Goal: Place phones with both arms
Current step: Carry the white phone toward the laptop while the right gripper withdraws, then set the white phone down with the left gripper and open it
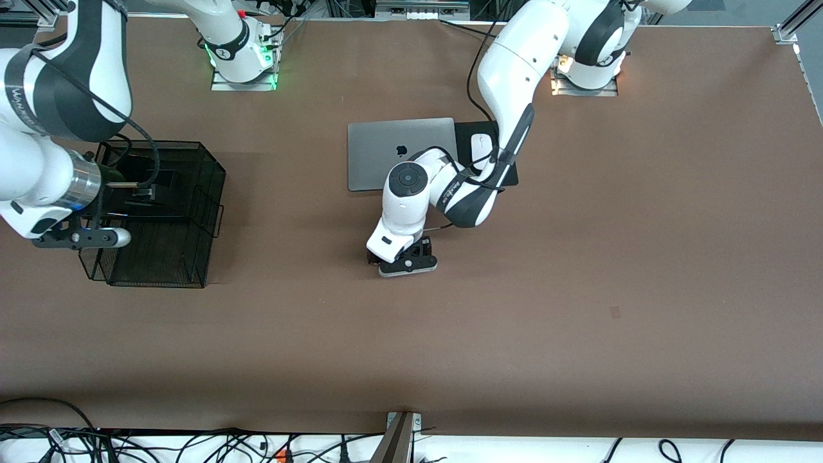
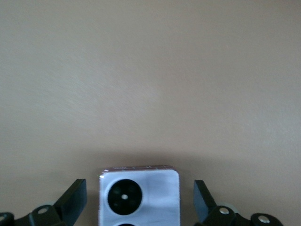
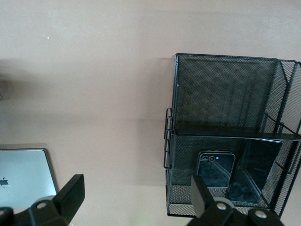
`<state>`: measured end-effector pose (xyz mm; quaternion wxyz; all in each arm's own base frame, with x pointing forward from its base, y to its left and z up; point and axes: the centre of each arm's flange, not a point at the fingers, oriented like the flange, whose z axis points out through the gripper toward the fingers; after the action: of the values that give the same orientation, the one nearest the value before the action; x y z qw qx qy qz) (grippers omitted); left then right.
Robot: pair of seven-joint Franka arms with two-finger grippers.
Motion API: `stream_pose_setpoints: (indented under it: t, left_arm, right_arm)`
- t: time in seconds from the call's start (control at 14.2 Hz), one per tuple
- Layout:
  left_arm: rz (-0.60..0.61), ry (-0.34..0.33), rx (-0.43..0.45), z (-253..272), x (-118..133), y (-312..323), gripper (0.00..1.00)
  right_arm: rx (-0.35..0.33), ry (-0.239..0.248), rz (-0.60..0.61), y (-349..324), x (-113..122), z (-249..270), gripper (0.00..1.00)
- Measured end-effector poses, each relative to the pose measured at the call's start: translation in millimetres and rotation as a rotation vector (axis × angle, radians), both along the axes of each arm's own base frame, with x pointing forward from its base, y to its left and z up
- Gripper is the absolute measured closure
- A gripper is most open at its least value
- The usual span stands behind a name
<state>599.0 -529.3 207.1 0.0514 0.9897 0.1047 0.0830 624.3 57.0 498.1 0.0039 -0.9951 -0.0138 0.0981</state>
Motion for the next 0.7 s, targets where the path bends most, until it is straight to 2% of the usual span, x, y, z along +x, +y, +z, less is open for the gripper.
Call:
stream_pose_setpoints:
  t: [0.35,0.56,0.7]
  left_arm:
    - [-0.075,0.073,0.085,83.8,39.6,64.4,0.0]
    - [-0.105,0.145,0.13,127.9,63.4,126.7,0.0]
    - [-0.128,0.196,0.155,152.8,77.8,175.8,0.0]
  right_arm:
    - [0.008,0.005,0.023,13.4,-0.6,-2.9,0.0]
    - [0.024,0.006,0.064,58.5,-2.7,-11.2,0.0]
    - [0.036,-0.023,0.073,104.5,-4.3,-17.4,0.0]
